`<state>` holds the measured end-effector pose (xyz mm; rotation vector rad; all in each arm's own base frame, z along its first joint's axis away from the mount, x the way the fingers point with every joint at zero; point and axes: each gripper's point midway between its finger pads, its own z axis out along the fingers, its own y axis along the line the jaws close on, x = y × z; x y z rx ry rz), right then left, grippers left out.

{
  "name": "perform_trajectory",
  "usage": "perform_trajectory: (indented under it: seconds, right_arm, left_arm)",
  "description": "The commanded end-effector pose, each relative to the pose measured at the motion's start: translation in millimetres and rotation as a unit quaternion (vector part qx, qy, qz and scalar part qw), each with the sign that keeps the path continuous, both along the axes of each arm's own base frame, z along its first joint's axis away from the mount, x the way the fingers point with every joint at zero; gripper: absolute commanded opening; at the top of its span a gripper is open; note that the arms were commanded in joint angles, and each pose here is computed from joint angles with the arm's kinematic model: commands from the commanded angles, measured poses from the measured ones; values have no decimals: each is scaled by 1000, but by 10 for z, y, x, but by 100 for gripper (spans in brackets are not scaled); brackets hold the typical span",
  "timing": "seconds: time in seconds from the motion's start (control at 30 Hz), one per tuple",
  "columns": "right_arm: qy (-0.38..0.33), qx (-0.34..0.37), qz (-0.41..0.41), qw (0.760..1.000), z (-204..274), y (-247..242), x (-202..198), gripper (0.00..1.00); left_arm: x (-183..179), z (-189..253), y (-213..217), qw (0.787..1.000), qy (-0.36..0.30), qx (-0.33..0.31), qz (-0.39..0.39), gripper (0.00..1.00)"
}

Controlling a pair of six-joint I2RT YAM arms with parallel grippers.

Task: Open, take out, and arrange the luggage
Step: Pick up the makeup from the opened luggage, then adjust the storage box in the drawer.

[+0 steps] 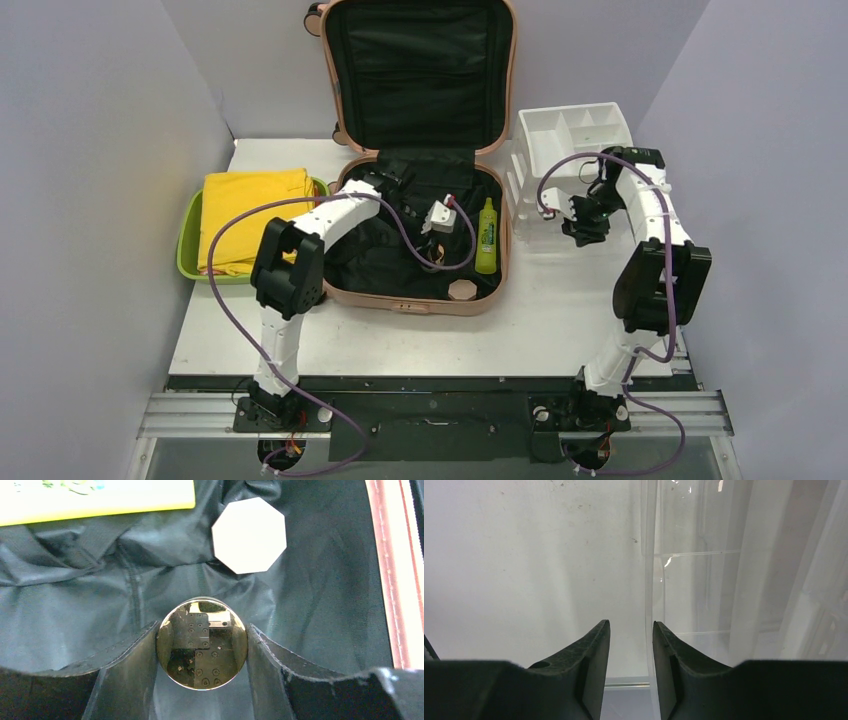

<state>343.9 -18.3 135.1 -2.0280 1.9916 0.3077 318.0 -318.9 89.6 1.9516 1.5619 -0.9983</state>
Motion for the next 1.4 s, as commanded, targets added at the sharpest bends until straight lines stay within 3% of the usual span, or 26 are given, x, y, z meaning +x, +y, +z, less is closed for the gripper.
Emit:
perform_trajectory:
  seconds: [0.0,0.3,0.73,0.83,0.97,1.03,1.23,1.37]
  right_arm:
    - [-2,-10,17,1000,9,-23,-16,32]
    - [-4,-42,29,999,15,-166,-140,12]
    - [-19,-38,37,998,247,-158,-186,9]
    - [-10,-36,45,998,238,-123,-260,16]
    - [-28,-24,25,999,306,-63,-238,46]
    - [-42,-15,3,999,417,-49,-194,53]
    - [-103,15,-81,991,838,-27,-32,60]
    - [-162,31,-158,974,1059,-70,83,61]
  left_arm:
    - [110,720,-144,997,-34,-71,13,36]
    - [235,900,-162,995,-29,-91,37,36]
    - [449,1098,-268,989,-44,-117,72,37]
    - [526,1145,-309,987,-47,-125,88,37]
    - [654,1221,-386,983,-47,-138,115,37]
    - [706,1284,-440,980,-48,-148,122,37]
    - [787,1603,-724,968,-36,-212,132,38]
    - [758,1834,-986,956,-23,-264,126,39]
